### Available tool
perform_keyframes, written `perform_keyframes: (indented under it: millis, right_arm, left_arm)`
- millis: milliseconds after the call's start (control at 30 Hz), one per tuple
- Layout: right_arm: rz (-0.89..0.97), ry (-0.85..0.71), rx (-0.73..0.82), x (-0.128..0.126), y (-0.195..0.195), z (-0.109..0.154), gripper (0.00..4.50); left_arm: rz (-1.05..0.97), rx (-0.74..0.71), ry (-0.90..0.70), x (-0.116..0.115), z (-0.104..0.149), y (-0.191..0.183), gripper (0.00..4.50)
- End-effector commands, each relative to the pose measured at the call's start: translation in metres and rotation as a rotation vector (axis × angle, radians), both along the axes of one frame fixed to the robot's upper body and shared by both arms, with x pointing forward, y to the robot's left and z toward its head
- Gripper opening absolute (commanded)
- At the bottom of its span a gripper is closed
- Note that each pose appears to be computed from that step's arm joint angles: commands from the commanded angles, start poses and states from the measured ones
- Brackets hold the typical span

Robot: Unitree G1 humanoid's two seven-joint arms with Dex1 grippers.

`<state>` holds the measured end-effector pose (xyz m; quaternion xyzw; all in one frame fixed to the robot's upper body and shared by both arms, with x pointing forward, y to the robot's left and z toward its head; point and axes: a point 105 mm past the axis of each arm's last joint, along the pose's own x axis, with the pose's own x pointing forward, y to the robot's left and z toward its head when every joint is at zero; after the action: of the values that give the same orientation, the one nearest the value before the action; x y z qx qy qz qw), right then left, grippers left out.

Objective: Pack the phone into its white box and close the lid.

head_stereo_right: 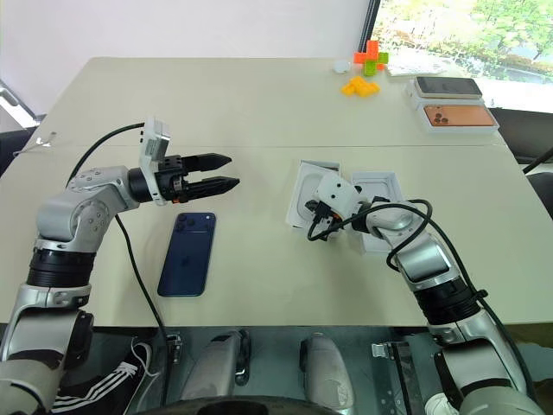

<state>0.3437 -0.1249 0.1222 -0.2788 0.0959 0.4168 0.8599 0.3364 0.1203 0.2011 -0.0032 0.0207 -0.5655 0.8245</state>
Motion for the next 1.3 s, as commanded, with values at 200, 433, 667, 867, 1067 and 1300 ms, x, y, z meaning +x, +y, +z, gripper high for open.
perform_keyframes:
  millis: [200, 433, 667, 867, 1067, 1300]
  right_arm:
    - [0.033, -0.211, -0.286, 0.021, -0.016, 0.015, 0.05]
    - [0.052, -0.280, -0.333, 0.028, -0.016, 0.018, 0.05]
    - [0.051, -0.204, -0.073, 0.016, -0.005, 0.040, 0.05]
    - [0.064, -0.172, -0.066, 0.011, 0.001, 0.034, 0.05]
    - [0.042, -0.157, -0.194, 0.015, -0.005, 0.005, 0.05]
    - [0.058, -0.175, -0.200, 0.015, -0.005, 0.011, 0.05]
  left_arm:
    - [0.025, -0.045, -0.074, 0.003, 0.022, -0.002, 3.55]
    - [0.041, -0.069, -0.069, 0.004, 0.026, -0.001, 3.55]
    - [0.038, -0.069, -0.059, 0.001, 0.024, 0.005, 3.55]
    - [0.022, -0.076, -0.050, -0.001, 0.024, 0.004, 3.55]
    - [0.010, -0.069, -0.071, -0.003, 0.026, 0.005, 3.55]
    - [0.015, -0.066, -0.068, -0.004, 0.024, 0.006, 3.55]
